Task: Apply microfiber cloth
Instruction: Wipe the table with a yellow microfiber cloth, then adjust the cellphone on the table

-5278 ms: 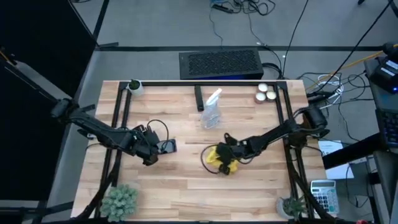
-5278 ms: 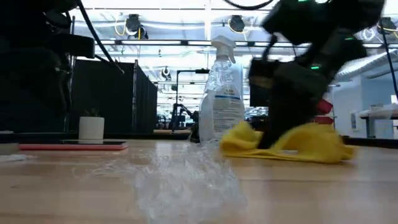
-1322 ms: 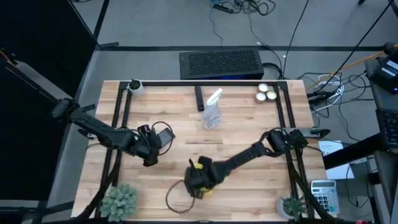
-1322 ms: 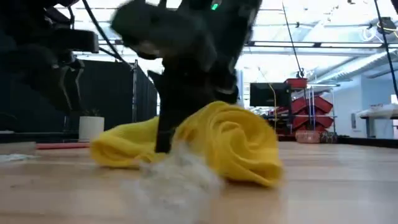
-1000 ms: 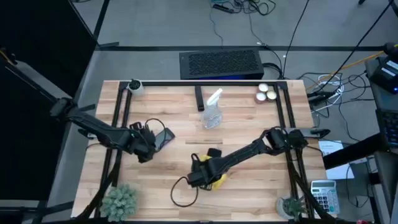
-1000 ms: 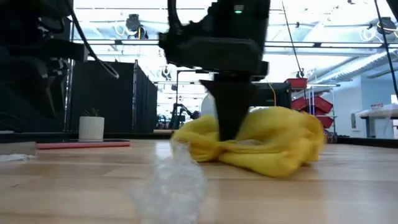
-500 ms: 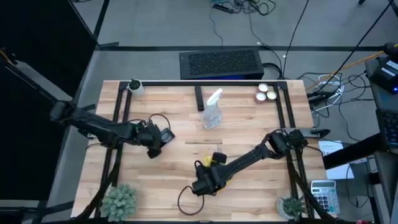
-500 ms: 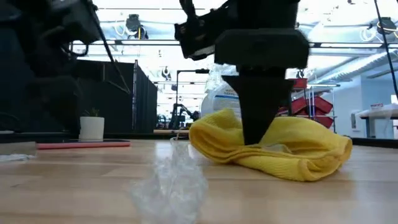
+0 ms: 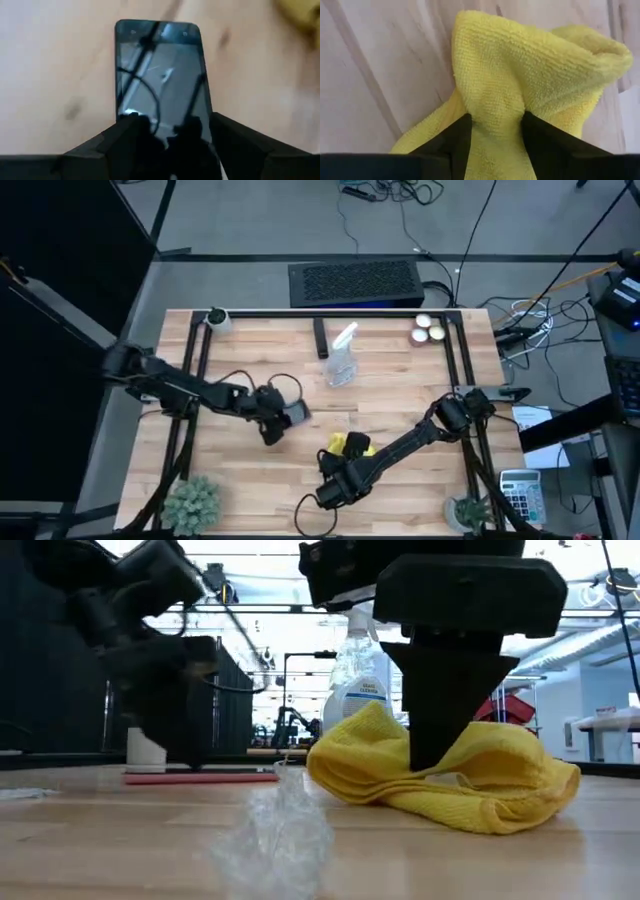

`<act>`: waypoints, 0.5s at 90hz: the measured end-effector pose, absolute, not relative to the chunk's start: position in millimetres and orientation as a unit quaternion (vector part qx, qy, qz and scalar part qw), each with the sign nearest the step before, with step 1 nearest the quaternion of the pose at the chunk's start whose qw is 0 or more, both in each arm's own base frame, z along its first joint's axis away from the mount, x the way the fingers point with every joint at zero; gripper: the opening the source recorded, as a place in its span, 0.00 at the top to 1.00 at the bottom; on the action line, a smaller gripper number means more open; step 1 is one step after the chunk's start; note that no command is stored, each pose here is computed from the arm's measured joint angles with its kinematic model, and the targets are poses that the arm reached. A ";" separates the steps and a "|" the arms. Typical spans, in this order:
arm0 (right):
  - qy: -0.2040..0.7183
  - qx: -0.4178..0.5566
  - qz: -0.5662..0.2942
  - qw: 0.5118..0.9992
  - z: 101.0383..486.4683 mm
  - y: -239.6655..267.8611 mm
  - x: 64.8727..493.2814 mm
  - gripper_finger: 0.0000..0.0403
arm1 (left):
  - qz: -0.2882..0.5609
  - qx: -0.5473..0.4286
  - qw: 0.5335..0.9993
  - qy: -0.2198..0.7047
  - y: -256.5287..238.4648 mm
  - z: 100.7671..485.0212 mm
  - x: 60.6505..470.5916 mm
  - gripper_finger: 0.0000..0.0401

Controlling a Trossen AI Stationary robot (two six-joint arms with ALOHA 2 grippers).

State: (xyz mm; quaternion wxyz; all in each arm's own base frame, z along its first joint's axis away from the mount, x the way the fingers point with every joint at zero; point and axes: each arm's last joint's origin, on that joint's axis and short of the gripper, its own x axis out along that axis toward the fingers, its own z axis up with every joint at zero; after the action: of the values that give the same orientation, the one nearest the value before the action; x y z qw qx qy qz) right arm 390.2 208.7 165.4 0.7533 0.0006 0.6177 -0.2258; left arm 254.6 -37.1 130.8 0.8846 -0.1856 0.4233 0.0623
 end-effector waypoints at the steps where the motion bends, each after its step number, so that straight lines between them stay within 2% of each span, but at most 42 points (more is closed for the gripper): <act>1: 0.617 0.000 -0.226 0.754 165.5 208.7 390.3 0.61 | 0.058 -0.185 0.885 0.423 -37.8 131.5 257.1 0.44; 10: 0.618 -0.008 -0.224 0.753 167.6 206.4 390.4 0.61 | 0.005 -0.166 0.885 0.436 -46.4 147.2 275.5 0.44; 17: 0.624 -0.003 -0.221 0.750 179.8 202.1 386.9 0.61 | -0.006 -0.125 0.877 0.464 -52.2 166.8 276.6 0.44; 32: 0.563 0.017 -0.232 0.793 217.9 198.0 383.0 0.61 | 0.077 -0.016 0.847 0.526 -54.1 182.8 244.4 0.44; 45: 0.513 0.041 -0.231 0.826 214.3 192.2 397.2 0.61 | 0.117 0.002 0.832 0.543 -46.0 166.6 220.5 0.44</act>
State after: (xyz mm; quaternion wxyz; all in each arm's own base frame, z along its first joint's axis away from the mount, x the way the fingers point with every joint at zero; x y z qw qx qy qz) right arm 397.2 192.2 214.3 0.8257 0.0412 0.5128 -0.2313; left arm 220.5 -46.0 166.6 0.8318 0.0020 0.5426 0.1173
